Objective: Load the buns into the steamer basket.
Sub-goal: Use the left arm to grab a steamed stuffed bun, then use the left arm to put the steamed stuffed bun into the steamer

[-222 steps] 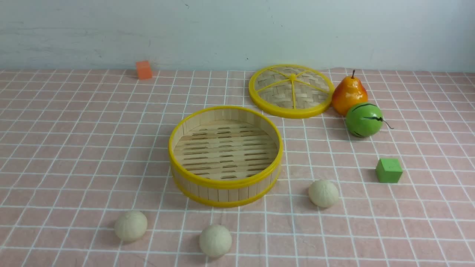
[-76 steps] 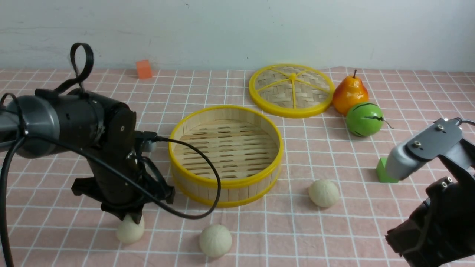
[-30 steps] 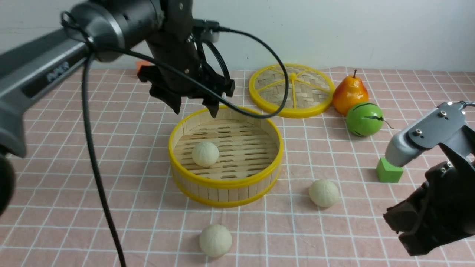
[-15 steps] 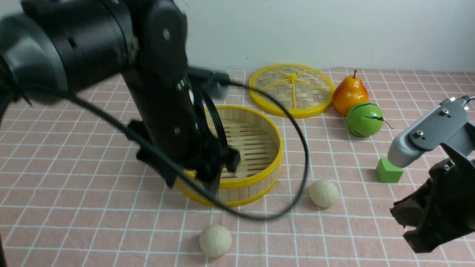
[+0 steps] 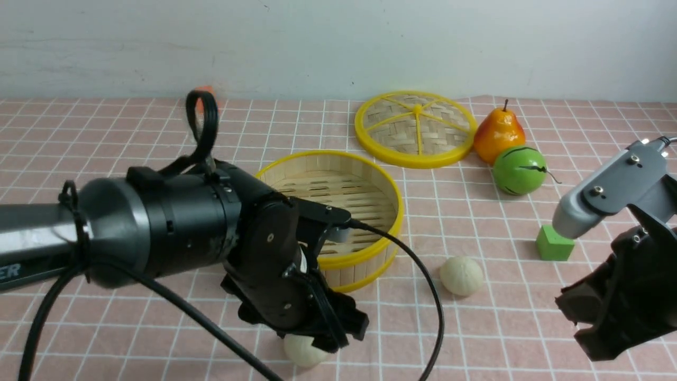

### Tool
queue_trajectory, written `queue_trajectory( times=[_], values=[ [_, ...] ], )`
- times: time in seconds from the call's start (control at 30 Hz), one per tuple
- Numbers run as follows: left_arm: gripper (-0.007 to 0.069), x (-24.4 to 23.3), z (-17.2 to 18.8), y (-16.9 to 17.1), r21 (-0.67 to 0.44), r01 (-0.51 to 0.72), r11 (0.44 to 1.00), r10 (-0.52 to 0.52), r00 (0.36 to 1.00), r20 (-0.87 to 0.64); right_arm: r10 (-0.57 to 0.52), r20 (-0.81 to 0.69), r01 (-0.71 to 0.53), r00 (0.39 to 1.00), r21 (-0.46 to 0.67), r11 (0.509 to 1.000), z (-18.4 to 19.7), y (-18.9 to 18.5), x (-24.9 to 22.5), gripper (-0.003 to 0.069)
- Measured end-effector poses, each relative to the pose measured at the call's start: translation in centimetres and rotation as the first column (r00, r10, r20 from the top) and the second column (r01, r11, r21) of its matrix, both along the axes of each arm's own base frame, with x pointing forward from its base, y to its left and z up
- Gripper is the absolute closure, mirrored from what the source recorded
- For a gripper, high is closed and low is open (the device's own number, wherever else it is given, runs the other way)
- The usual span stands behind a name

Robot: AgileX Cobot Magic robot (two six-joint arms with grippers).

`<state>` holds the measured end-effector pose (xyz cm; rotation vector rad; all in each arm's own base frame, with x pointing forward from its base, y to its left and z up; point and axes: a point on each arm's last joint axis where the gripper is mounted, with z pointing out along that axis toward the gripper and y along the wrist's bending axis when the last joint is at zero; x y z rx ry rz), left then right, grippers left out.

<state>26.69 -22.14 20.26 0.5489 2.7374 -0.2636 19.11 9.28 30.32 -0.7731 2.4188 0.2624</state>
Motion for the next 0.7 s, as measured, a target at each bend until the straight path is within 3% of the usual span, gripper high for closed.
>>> queue_trajectory(
  times=[0.23,0.4,0.47,0.57,0.7],
  values=[
    [0.0122,0.6,-2.7,-0.3,0.056,0.017,0.998,-0.015,0.999,-0.030,-0.001,0.000,0.001,1.000,0.000,1.000,0.0,0.0,0.0,0.0577],
    [0.0314,0.7,-2.4,-0.3,0.071,0.022,0.997,-0.019,0.999,-0.036,-0.001,0.000,0.001,1.000,0.000,1.000,0.0,0.0,0.0,0.0575],
    [0.0457,1.2,-1.1,-0.6,0.085,0.028,0.996,-0.025,0.999,-0.041,-0.001,0.000,0.001,1.000,0.000,1.000,0.0,0.0,0.0,0.0575],
    [0.0582,2.0,1.1,-1.3,0.079,0.044,0.996,-0.042,0.999,-0.018,-0.002,-0.001,0.002,1.000,0.001,1.000,0.0,0.0,0.0,0.0572],
    [0.0628,3.6,4.9,-2.3,0.063,0.071,0.996,-0.076,0.994,0.075,-0.001,-0.001,0.001,1.000,0.001,1.000,0.0,0.0,0.0,0.0570]
  ],
)
